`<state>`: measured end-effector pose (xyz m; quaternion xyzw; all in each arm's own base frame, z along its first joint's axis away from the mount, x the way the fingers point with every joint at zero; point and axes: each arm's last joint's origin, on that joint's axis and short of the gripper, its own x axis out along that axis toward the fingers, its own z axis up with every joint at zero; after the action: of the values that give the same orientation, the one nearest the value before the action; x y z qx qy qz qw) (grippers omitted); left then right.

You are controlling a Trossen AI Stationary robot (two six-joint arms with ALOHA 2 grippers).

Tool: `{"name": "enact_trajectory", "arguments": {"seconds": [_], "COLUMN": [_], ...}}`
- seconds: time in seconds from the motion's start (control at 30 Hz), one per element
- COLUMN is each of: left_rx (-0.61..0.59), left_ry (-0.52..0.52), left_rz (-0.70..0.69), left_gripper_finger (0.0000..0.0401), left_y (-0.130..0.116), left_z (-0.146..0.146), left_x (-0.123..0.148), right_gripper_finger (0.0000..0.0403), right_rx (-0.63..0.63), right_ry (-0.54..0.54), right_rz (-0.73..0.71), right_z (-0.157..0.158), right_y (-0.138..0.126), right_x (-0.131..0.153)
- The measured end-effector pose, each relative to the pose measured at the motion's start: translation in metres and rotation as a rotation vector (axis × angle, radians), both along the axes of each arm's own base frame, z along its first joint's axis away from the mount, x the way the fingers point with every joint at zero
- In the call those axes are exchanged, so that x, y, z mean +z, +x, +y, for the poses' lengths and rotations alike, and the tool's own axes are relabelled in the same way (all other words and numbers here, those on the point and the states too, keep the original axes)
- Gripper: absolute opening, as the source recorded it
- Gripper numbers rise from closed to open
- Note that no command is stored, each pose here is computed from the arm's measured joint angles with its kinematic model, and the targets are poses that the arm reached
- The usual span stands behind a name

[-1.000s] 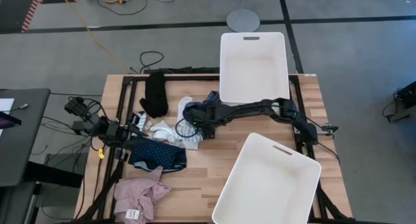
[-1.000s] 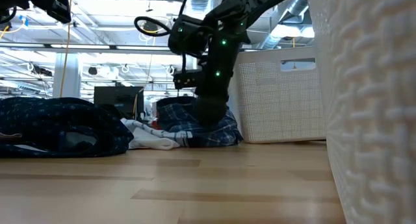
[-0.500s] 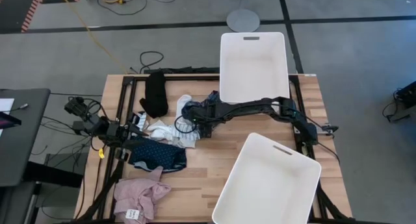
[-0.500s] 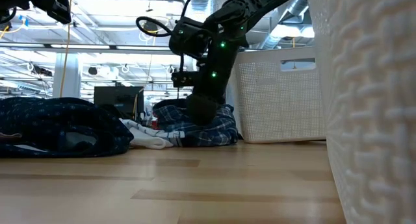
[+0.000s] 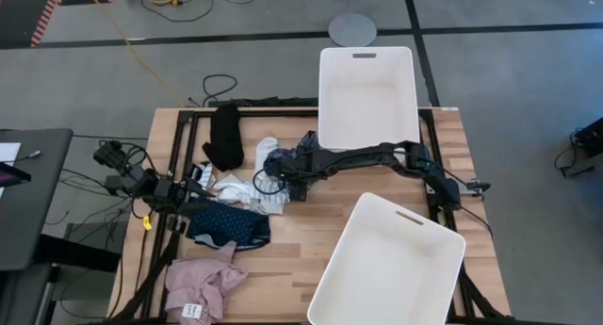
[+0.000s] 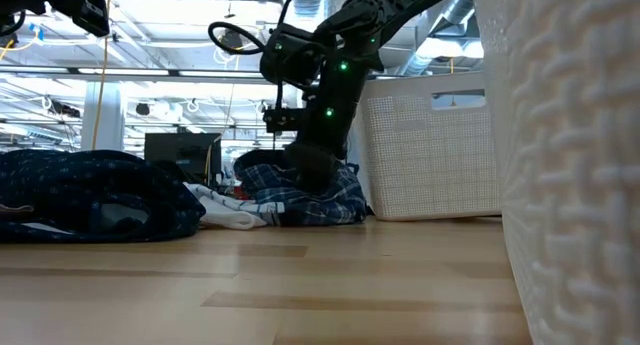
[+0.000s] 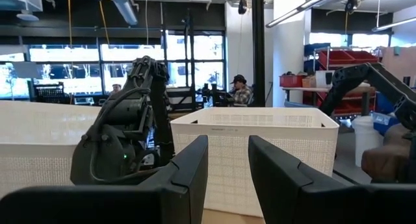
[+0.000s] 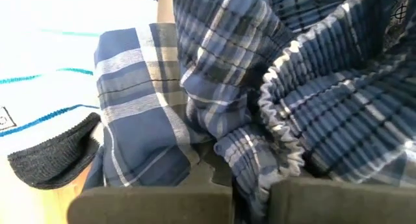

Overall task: Sort clothes
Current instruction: Put the blue checkered shorts into the bottom white laundry bin

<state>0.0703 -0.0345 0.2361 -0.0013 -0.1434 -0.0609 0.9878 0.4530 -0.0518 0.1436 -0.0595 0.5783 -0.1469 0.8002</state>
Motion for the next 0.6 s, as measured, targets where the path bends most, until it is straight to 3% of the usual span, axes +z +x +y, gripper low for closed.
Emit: {"name": "enact_trajectory", "arguments": {"seconds": [0.27,0.6], "left_rx": [0.000,0.000], "left_ry": [-0.002,-0.002], "left_rz": [0.000,0.001], "left_gripper_finger": [0.0105,0.0105], "left_y": [0.000,0.000], "left_z": [0.000,0.000], "left_x": [0.000,0.000], "right_gripper_finger": [0.0018,0.0018], "right_rx": [-0.009,0.069], "right_ry": [0.008,-0.093], "right_rz": [0.030,-0.019], "right_z": [0.004,0.027], "right_y": [0.002,0.020], "right_x": [0.014,0.068]}}
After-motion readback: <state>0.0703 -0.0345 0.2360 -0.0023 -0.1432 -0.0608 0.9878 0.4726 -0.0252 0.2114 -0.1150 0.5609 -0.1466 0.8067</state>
